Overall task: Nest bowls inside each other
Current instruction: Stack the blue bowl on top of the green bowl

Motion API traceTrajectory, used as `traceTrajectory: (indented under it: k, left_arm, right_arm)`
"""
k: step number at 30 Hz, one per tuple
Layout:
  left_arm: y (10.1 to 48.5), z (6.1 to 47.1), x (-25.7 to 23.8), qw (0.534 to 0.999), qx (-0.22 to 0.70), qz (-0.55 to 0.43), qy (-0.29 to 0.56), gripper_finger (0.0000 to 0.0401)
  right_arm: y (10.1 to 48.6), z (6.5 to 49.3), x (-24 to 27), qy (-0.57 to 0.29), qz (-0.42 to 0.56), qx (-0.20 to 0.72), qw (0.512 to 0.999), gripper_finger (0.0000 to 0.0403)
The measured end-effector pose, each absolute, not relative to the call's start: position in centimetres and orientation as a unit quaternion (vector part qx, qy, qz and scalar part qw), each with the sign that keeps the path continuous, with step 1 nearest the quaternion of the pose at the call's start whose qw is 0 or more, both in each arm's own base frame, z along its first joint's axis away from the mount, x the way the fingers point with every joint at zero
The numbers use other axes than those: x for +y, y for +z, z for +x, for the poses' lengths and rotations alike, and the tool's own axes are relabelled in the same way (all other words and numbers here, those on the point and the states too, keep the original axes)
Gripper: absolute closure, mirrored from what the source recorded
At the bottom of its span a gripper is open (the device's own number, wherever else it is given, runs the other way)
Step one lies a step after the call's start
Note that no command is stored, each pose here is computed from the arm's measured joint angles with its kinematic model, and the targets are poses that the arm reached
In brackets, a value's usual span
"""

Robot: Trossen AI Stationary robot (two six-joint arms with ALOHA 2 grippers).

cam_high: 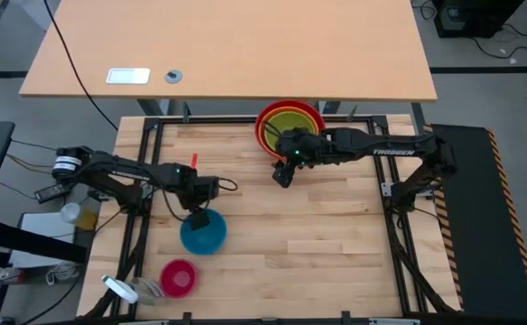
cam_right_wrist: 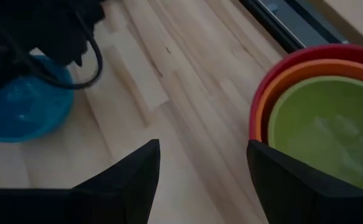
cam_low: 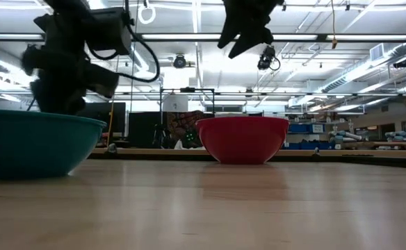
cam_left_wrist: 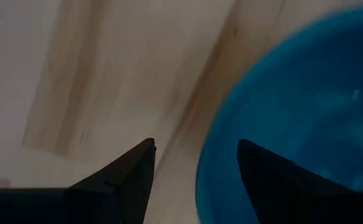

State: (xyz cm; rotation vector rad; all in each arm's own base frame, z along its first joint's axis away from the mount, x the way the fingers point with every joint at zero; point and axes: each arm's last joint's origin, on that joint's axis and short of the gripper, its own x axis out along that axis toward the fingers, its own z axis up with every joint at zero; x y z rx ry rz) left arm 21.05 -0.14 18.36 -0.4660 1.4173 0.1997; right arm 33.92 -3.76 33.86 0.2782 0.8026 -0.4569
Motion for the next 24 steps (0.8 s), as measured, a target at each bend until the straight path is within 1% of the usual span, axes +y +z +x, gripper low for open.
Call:
traceTrajectory:
  k: [4,7,13,15,19,24]
  left_arm:
    - [18.3,22.4,0.0,0.757,0.590,-0.243,0.137,0.0170]
    - [18.7,23.5,0.2,0.782,0.531,-0.278,0.170,0.0170]
    - [19.3,24.6,0.7,0.800,0.453,-0.329,0.216,0.0170]
    - [19.7,24.9,0.9,0.810,0.429,-0.339,0.213,0.0170]
    - [20.6,24.5,1.0,0.817,0.411,-0.346,0.209,0.0173]
    - [23.4,22.5,0.6,0.837,0.371,-0.355,0.190,0.0194]
  right_arm:
    - [33.7,33.8,-3.8,-0.227,0.134,0.392,0.881,0.0157]
    - [33.7,33.5,-3.8,-0.233,0.138,0.401,0.875,0.0157]
    - [33.6,33.3,-4.1,-0.240,0.126,0.411,0.871,0.0157]
    - [33.6,33.2,-4.3,-0.242,0.126,0.411,0.870,0.0157]
    - [33.4,33.4,-4.7,-0.227,0.131,0.415,0.871,0.0157]
    - [32.0,34.7,-5.0,-0.162,0.151,0.406,0.887,0.0157]
